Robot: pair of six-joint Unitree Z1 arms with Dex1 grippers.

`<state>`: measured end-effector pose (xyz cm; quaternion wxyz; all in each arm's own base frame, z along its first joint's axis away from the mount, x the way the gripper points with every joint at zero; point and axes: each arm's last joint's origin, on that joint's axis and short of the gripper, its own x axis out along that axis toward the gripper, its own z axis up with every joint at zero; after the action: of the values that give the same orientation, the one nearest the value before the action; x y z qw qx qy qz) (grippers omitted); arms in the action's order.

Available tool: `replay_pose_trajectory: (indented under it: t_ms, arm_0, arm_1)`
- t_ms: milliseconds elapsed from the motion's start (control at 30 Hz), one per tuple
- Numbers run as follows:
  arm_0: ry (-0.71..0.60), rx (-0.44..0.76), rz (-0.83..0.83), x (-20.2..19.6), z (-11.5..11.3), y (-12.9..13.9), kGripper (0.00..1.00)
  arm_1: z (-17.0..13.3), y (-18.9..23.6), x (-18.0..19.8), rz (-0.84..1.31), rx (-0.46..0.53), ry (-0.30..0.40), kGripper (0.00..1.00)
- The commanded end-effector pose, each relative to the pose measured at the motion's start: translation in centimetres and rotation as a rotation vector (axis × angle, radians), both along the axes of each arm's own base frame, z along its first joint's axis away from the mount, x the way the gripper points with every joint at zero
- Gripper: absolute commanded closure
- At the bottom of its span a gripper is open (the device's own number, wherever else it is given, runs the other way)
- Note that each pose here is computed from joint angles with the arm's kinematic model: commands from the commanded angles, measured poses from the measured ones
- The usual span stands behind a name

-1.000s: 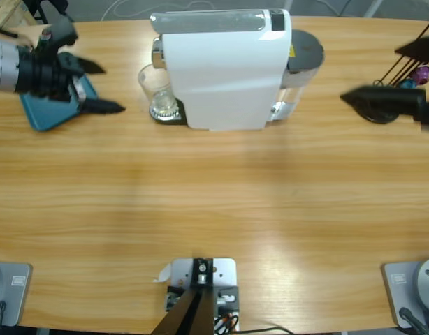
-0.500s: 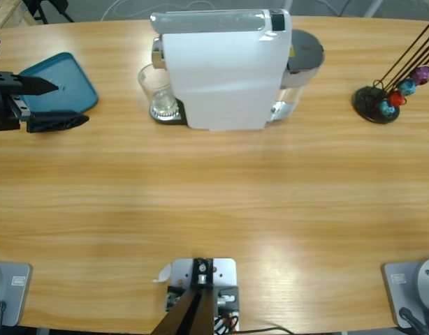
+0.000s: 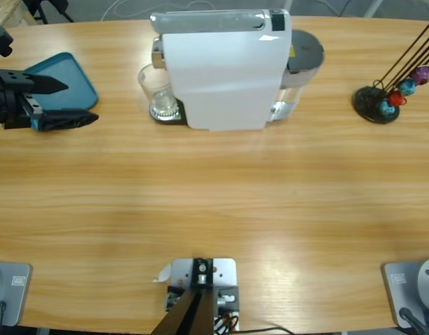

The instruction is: Pour coffee

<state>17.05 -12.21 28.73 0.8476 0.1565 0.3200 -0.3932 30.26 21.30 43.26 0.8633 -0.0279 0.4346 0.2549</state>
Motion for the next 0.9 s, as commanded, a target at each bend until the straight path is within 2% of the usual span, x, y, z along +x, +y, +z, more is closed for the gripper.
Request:
replay_pose_trajectory:
  t_ms: [33, 333, 900]
  arm_0:
    - [0.047, 0.018, -0.015, 0.1, -1.5, -0.4, 0.0]
    - [0.05, 0.021, -0.016, 0.0, -1.6, -0.4, 0.0]
    - [0.062, 0.029, -0.016, 0.0, -2.0, -0.4, 0.0]
  arm_1:
    - [-2.3, 0.3, 1.8, -0.021, -0.03, 0.072, 1.0]
    - [-3.6, 0.7, 2.5, -0.018, -0.067, 0.103, 1.0]
    - [-4.6, 0.9, 3.2, -0.033, -0.106, 0.107, 1.0]
